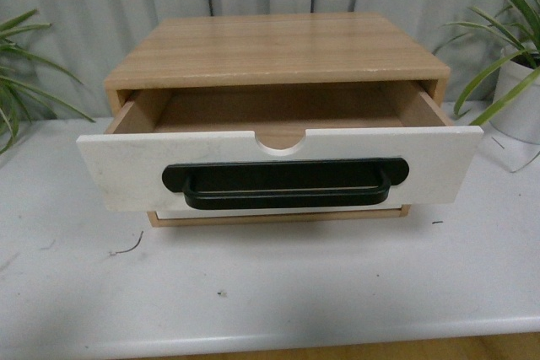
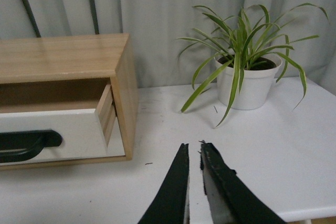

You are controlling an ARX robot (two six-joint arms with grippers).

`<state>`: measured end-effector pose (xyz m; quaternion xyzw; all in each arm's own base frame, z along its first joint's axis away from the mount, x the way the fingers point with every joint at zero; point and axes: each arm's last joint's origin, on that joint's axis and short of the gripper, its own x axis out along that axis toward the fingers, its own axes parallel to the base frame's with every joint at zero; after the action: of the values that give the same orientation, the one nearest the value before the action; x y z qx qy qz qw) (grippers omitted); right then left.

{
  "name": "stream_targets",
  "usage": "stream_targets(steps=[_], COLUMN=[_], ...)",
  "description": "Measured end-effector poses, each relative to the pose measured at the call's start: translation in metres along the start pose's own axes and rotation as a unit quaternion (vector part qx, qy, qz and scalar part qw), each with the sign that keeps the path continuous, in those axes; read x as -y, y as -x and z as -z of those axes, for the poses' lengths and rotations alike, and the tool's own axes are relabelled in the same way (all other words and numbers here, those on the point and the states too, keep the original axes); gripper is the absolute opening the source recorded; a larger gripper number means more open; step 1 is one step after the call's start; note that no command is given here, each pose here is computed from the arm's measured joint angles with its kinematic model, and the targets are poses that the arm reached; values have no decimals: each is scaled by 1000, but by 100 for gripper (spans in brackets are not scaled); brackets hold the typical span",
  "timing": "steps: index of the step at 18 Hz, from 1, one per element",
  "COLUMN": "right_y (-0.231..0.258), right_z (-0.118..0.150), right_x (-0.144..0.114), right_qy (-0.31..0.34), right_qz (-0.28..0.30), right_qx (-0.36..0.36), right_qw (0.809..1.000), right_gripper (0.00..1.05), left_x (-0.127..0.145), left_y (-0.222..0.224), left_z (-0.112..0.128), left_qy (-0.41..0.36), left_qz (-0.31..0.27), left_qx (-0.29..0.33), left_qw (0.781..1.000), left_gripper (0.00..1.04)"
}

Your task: Pull drawer

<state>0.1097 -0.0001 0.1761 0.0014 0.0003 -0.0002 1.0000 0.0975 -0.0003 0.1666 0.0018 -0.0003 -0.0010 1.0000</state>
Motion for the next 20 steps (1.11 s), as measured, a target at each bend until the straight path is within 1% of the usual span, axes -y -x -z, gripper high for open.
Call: stream_targets(steps=[2, 3, 5, 7, 8, 14, 15, 19, 20], right_y=[1, 1, 6, 13, 12, 13, 13, 13, 13], right_z=[1, 3, 11, 7, 10, 9, 9, 9, 9], right_x=[0, 0, 0, 0, 0, 0, 0, 0, 0], right_qy=[0, 2, 1, 2, 2, 2, 2, 2, 2], right_qz=[0, 0, 0, 0, 0, 0, 0, 0, 0], right_qx=[3, 11, -15, 9, -2, 3, 3, 3, 3], right_qw=[1000, 1000, 1000, 1000, 1000, 1000, 1000, 1000, 1000], right_gripper=[4, 2, 2, 2, 2, 2, 6, 55, 58], left_x=[0, 0, 0, 0, 0, 0, 0, 0, 0], left_y=[0, 0, 0, 0, 0, 0, 0, 0, 0], left_z=[0, 0, 0, 0, 0, 0, 0, 0, 0], left_qy=[0, 0, 1, 1, 1, 1, 2, 2, 2], left_qz=[0, 0, 0, 0, 0, 0, 0, 0, 0], left_qx=[-1, 0, -1, -1, -1, -1, -1, -1, -1], left_qw=[1000, 1000, 1000, 1000, 1000, 1000, 1000, 1000, 1000], left_gripper=[8, 3, 2, 2, 2, 2, 8, 57, 61])
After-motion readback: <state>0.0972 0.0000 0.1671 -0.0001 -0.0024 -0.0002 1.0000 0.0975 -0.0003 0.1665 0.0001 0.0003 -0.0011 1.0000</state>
